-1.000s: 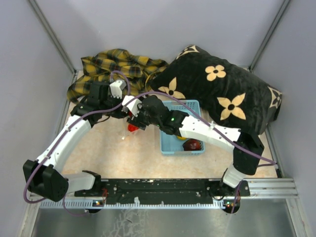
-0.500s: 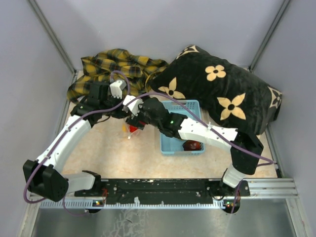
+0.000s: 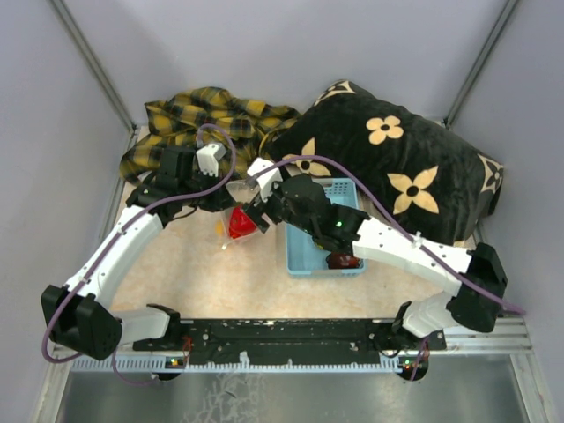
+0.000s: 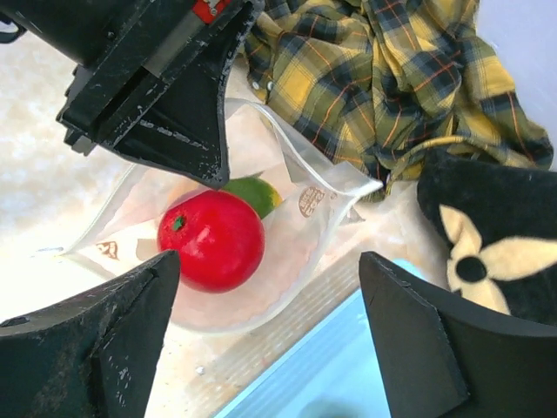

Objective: Place the food in the zip-top bag and seal the zipper
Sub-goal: Place the fake fruit in the zipper food storage bag, then pick up the fake fruit from the bin.

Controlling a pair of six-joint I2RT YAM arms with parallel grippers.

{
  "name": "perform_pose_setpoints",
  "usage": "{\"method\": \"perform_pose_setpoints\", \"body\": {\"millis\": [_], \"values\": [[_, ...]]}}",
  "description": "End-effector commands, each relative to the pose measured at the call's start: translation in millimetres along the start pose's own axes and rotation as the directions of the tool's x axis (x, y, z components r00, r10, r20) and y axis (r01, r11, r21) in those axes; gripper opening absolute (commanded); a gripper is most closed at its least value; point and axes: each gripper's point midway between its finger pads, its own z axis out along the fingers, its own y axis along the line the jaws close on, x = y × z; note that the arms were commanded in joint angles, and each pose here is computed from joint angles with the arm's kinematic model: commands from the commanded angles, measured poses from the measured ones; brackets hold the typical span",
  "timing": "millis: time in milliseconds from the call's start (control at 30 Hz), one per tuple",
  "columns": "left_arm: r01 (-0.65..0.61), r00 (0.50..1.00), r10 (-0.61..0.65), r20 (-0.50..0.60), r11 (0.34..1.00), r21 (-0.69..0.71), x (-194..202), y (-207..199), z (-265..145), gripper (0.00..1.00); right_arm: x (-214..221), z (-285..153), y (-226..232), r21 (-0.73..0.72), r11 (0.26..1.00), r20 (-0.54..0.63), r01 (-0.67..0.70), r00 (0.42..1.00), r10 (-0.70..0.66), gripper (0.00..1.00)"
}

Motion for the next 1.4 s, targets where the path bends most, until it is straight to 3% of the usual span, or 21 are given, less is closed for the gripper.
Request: {"method": "perform_pose_setpoints", "body": {"millis": [0,267,500,800,867,967,1000,1367], "values": [[-0.011,0.999,0.01,0.034,1.0,0.026,-7,-6,-2,0.0,-2,-20,-12,0.091,0.984,0.019,-0.155,0.988,0.153,0.82],[-0.009,0.999,0.008,0.033,1.0,0.027,-7,-7,-2,0.0,38,-22,-17,0.206,0.933,-0.039,-0.296,0.95,0.311,0.72],[-0.011,0.999,0.009,0.037,0.999,0.03,-8,-8,-3,0.0,57,3,-4,0.211,0.89,-0.025,-0.405,0.908,0.419,0.53],[-0.011,0.999,0.01,0.042,0.999,0.03,-8,-8,-5,0.0,54,23,-2,0.221,0.865,0.007,-0.45,0.888,0.46,0.44],[-0.012,0.999,0.011,0.042,1.0,0.029,-8,-8,-5,0.0,57,23,-6,0.244,0.863,-0.003,-0.444,0.889,0.458,0.31],[-0.013,0.999,0.012,0.041,1.0,0.024,-8,-7,-3,0.0,55,21,-9,0.257,0.863,-0.021,-0.435,0.89,0.455,0.03],[-0.013,0.999,0.012,0.039,1.0,0.019,-8,-6,-3,0.0,53,18,-10,0.261,0.863,-0.027,-0.432,0.891,0.454,0.0],[-0.029,0.996,0.036,0.079,0.996,-0.089,-44,1,-25,0.0,7,-30,-52,0.327,0.865,-0.105,-0.382,0.894,0.435,0.0]]}}
